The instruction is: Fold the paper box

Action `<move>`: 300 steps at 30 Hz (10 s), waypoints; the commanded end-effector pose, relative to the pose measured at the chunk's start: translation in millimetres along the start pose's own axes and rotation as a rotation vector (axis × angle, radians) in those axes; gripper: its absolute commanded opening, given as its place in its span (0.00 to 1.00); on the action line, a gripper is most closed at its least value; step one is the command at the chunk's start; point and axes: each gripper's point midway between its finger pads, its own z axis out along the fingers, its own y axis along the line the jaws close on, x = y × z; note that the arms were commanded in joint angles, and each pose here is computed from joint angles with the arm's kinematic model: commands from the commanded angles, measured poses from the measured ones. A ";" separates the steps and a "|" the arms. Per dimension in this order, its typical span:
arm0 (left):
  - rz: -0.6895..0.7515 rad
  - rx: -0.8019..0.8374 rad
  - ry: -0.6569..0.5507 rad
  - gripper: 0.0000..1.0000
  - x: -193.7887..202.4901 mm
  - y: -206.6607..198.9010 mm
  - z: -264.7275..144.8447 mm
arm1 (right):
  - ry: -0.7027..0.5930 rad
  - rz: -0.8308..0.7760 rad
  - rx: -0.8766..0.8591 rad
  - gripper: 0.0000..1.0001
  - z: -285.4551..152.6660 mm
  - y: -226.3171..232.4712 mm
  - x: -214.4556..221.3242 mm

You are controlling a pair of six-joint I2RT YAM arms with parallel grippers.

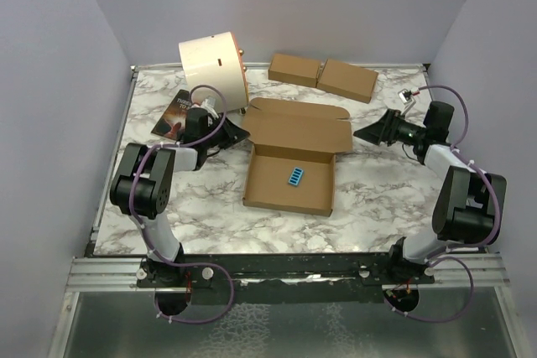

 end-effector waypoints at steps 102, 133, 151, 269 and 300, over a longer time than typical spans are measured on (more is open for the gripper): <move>0.183 0.268 0.140 0.61 13.4 -49.2 -3.7 | 0.090 0.225 -0.098 0.01 -7.7 -51.1 39.3; 0.287 0.239 -0.074 0.00 -22.7 -70.6 -4.9 | 0.089 -0.084 -0.067 0.01 14.1 -24.8 -9.8; 0.597 0.171 -0.434 0.00 -61.5 -124.7 35.7 | -0.029 -0.438 0.113 0.01 39.7 -46.5 -105.7; 0.904 -0.137 -0.841 0.02 62.0 -136.6 -41.3 | -0.095 -0.778 0.457 0.03 0.1 39.6 -13.9; 0.737 -0.062 -0.691 0.08 86.7 -159.9 -37.3 | 0.011 -0.703 0.452 0.01 -9.8 32.0 29.5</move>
